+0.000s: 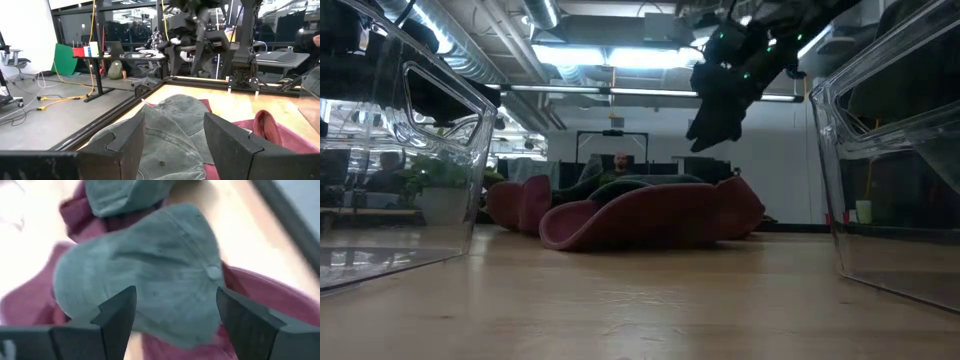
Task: Pick & Place hat
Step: Put the right black cap into the right transparent bin
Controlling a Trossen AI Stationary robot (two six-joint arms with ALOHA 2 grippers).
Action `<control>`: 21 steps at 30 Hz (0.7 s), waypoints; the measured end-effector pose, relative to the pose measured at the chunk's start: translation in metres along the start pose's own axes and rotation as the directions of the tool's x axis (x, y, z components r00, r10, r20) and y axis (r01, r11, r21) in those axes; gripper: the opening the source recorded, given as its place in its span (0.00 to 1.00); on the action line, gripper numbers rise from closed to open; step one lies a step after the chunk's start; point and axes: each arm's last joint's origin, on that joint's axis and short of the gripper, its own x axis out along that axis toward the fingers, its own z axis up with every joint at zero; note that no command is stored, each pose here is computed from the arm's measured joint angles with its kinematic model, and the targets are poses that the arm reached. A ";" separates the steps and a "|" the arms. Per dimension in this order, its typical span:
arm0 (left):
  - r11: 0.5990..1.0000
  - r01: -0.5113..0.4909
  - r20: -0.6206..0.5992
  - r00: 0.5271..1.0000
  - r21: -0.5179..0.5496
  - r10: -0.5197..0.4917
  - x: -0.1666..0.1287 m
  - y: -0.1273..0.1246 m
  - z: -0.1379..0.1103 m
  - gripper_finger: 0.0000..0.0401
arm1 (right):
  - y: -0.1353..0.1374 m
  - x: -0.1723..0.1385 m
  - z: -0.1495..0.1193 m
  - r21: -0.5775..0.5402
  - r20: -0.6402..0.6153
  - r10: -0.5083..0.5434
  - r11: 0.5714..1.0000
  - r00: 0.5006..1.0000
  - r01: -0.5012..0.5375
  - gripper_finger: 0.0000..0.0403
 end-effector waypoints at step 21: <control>1.000 0.000 0.000 1.000 0.000 0.000 0.000 0.000 0.000 0.49 | -0.036 0.055 0.026 0.155 -0.152 -0.039 0.986 0.988 0.063 0.68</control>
